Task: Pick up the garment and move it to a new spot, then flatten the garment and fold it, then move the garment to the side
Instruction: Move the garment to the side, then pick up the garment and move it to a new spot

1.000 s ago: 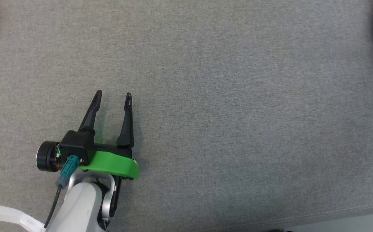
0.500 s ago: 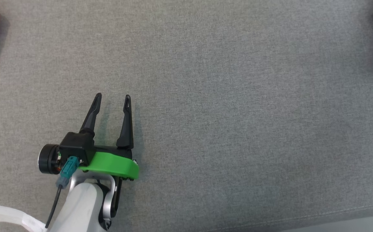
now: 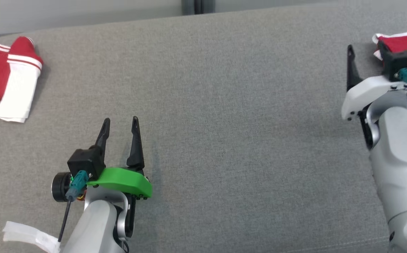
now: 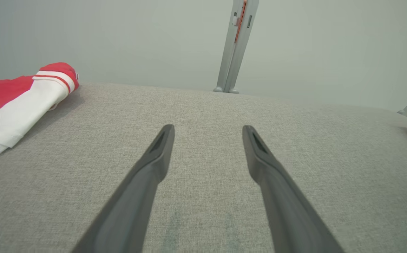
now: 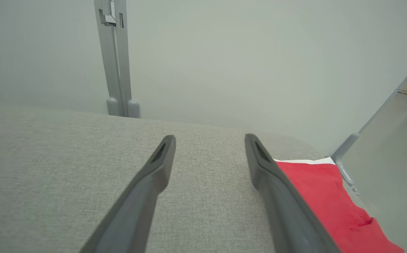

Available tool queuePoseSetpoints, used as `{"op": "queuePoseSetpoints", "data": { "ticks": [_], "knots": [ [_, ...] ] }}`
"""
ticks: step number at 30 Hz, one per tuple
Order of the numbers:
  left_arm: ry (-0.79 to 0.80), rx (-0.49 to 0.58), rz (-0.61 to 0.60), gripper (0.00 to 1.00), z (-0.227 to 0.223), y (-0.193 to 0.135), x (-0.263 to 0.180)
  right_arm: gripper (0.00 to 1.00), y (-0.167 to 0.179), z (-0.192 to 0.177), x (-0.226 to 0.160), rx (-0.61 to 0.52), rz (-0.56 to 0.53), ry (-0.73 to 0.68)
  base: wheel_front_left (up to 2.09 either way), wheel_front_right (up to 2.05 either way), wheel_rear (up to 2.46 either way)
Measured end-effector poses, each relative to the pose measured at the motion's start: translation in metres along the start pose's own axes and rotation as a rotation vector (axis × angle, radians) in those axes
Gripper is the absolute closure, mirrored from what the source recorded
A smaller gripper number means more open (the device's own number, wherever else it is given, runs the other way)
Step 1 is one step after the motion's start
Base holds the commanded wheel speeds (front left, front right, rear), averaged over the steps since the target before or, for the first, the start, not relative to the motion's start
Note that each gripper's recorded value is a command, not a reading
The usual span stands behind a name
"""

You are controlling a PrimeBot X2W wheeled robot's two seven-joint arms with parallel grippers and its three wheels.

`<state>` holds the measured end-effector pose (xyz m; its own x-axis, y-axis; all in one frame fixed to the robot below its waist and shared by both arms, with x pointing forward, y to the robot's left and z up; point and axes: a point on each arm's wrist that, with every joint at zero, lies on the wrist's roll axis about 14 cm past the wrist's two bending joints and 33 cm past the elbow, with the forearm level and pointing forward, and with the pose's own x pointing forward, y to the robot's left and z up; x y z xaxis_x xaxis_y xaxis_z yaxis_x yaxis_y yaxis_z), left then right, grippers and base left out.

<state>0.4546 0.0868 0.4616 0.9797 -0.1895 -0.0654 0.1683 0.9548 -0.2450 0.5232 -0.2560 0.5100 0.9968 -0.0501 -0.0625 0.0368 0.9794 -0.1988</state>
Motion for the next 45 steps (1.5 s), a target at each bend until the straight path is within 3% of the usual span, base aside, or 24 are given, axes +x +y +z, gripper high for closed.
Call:
{"op": "queuePoseSetpoints", "data": {
  "ticks": [9,18,29,45],
  "knots": [
    [-0.014,-0.022,0.064,0.00,0.010,0.010,-0.043,0.00,0.054,0.018,-0.058,0.138,0.097,-0.099,0.00,0.00,0.00],
    [-0.048,0.006,0.178,0.00,0.016,0.041,-0.089,0.00,0.088,0.007,-0.111,0.201,0.155,-0.122,0.00,0.00,0.00],
    [-0.048,0.002,0.192,0.00,0.010,0.039,-0.115,0.00,0.101,0.002,-0.152,0.337,0.189,-0.130,0.00,0.00,0.00],
    [-0.041,0.001,0.178,0.00,0.007,0.034,-0.114,0.00,0.104,0.004,-0.161,0.343,0.205,-0.122,0.00,0.00,0.00]
  ]
}}
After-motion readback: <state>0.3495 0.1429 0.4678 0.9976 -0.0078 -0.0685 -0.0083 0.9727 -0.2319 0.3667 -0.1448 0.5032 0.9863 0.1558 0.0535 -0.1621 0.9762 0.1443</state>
